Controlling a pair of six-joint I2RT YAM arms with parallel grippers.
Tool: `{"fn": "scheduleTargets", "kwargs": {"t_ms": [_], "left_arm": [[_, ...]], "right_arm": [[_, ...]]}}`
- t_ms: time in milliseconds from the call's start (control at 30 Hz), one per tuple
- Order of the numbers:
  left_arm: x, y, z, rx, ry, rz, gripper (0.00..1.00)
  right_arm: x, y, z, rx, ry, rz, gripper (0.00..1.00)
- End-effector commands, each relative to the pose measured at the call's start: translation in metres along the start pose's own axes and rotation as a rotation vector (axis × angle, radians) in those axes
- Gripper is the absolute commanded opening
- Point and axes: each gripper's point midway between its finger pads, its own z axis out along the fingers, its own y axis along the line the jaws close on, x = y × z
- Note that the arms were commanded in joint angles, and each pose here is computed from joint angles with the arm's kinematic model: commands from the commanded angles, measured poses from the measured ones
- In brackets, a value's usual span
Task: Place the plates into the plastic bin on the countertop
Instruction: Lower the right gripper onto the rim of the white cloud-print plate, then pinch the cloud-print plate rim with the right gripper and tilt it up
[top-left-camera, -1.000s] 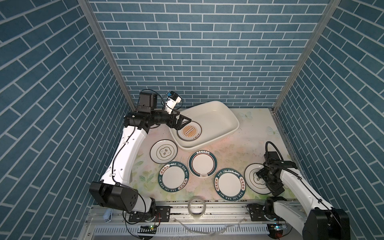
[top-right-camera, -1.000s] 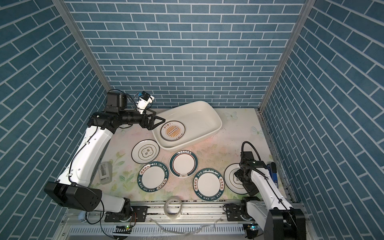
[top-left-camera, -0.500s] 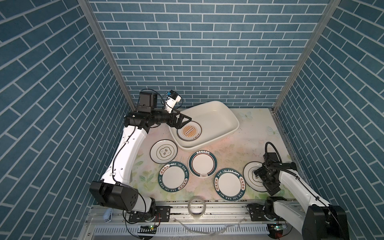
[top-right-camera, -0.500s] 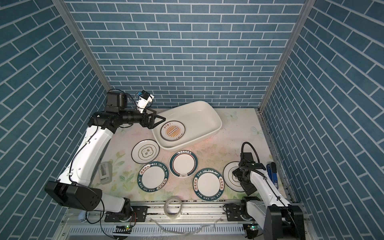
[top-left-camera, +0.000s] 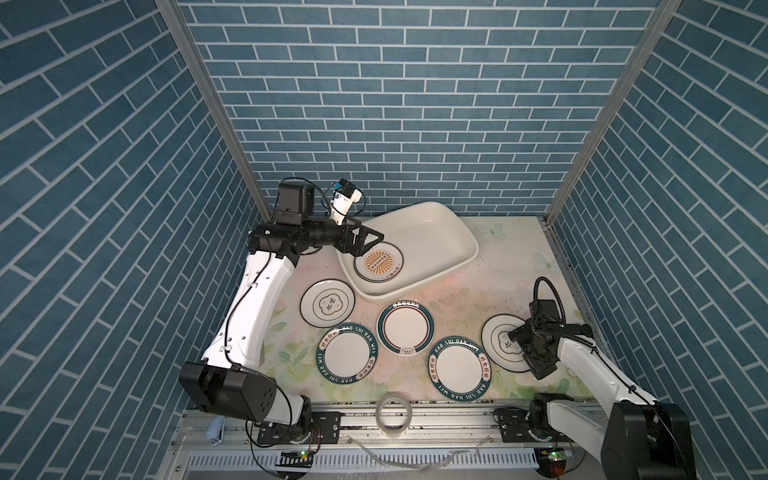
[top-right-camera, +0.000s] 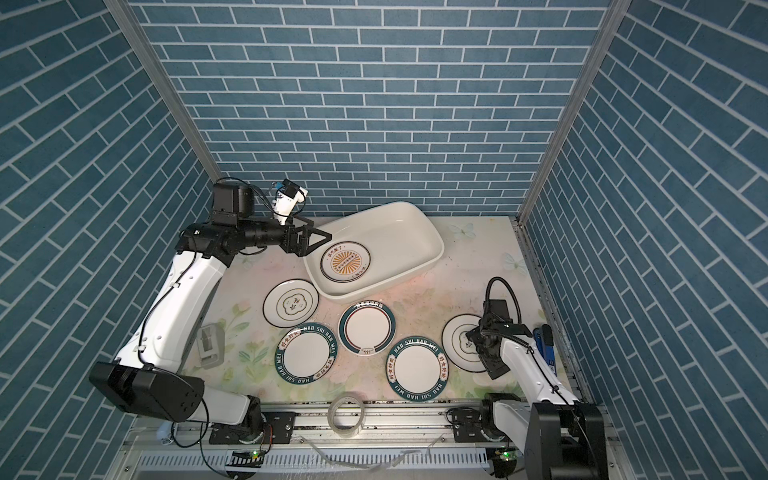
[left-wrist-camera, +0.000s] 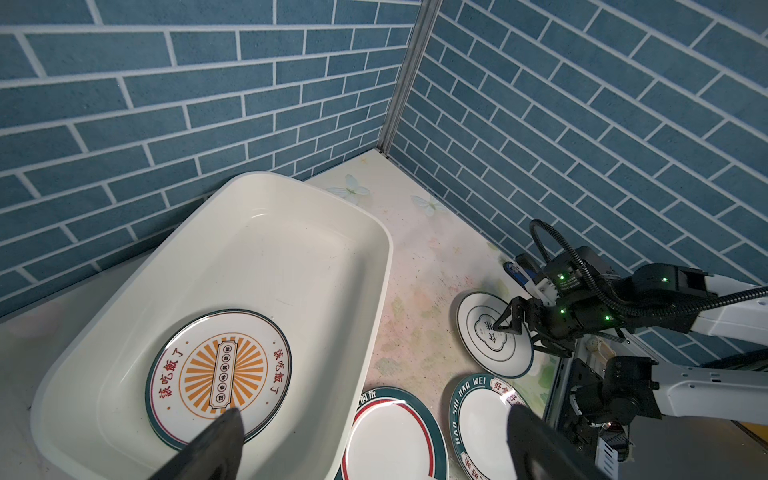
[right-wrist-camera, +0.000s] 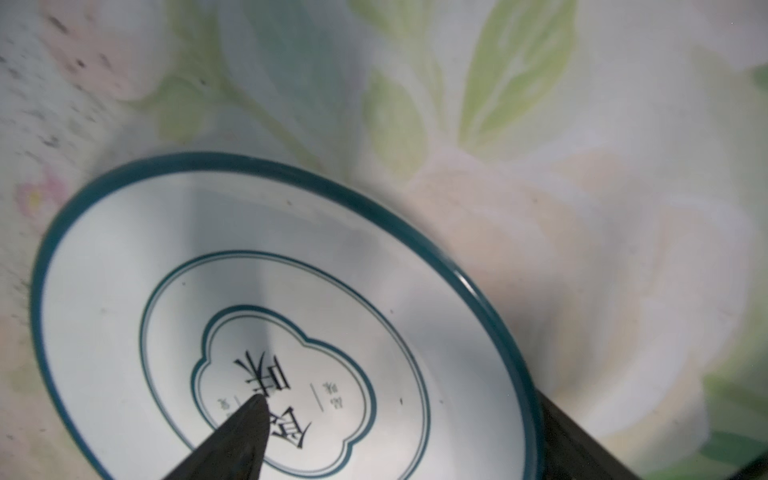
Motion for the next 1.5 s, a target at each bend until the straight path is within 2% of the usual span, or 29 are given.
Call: {"fn": "scheduleTargets", "kwargs": {"t_ms": [0, 100, 233, 467, 967, 1300, 1467], "left_arm": [[-0.001, 0.002, 0.003, 0.005, -0.002, -0.002, 0.99], [-0.002, 0.002, 0.003, 0.005, -0.003, -0.003, 1.0], [-0.002, 0.003, 0.004, 0.005, -0.003, -0.009, 0.99], [0.0, 0.004, 0.005, -0.001, -0.002, -0.01, 0.99], [0.009, 0.0, 0.001, -0.004, 0.02, -0.009, 1.0], [0.017, -0.002, 0.003, 0.0, 0.024, -0.026, 1.0], [0.019, -0.004, 0.004, 0.0, 0.025, -0.024, 1.0]], "right_arm": [[-0.003, 0.03, 0.006, -0.127, 0.017, 0.004, 0.91], [-0.01, 0.042, 0.008, -0.176, -0.003, 0.001, 0.88], [-0.011, 0.064, 0.009, -0.279, 0.023, -0.019, 0.85], [-0.008, 0.081, 0.018, -0.37, 0.082, -0.056, 0.81], [0.017, 0.06, 0.026, -0.438, 0.129, -0.063, 0.71], [0.026, 0.055, 0.027, -0.49, 0.134, -0.06, 0.59], [0.029, 0.055, 0.032, -0.509, 0.15, -0.063, 0.49]]}}
